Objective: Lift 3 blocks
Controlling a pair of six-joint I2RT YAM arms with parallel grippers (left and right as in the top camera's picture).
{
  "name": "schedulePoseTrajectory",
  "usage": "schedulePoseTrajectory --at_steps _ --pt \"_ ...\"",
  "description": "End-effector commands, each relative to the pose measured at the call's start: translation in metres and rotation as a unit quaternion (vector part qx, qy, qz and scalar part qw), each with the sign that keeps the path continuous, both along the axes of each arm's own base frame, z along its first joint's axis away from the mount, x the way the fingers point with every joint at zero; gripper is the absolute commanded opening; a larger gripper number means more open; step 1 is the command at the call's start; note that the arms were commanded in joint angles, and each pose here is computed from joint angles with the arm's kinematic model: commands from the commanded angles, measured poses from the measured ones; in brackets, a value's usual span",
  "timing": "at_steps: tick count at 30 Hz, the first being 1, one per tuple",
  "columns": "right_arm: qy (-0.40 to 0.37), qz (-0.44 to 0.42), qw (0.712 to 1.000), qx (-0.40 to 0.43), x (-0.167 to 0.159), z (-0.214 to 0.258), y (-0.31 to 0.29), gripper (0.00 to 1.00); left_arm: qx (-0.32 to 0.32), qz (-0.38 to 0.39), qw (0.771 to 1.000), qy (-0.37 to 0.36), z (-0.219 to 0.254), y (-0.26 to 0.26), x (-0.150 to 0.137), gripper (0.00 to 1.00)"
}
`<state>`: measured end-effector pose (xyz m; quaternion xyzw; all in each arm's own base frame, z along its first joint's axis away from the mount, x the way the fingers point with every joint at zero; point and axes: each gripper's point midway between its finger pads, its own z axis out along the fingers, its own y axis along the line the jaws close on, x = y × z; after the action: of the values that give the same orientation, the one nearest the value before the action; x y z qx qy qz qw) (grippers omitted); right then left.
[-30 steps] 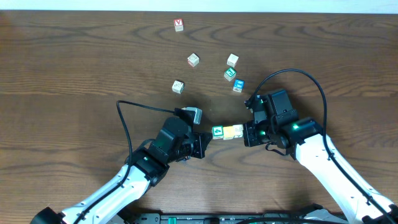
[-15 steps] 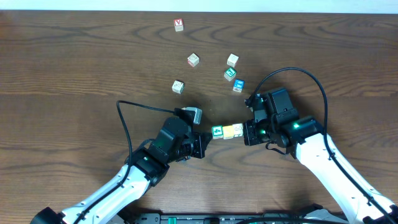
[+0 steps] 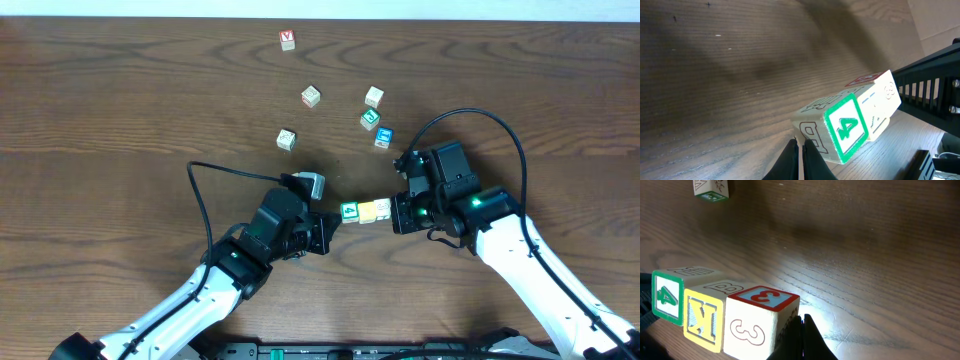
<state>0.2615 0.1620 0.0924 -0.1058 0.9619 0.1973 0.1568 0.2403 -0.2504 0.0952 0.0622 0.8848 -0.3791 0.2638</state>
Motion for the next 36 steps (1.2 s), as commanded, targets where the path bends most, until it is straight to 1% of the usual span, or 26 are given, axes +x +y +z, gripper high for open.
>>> schedulePoseTrajectory --at_steps 1,22,36 --pt "0.000 0.065 0.995 0.080 -0.0129 0.0271 0.0387 0.01 -0.038 -0.040 0.998 -0.012 0.0244 -0.0187 -0.0060 0.07" --pt "-0.012 0.065 0.994 0.086 -0.0134 0.0353 0.0385 0.01 -0.040 -0.040 0.998 -0.014 0.0268 -0.0196 -0.0049 0.07" --pt "-0.005 0.064 0.994 0.083 -0.0162 0.0338 0.0371 0.01 -0.046 -0.043 0.998 -0.020 0.0342 -0.0227 -0.0029 0.07"
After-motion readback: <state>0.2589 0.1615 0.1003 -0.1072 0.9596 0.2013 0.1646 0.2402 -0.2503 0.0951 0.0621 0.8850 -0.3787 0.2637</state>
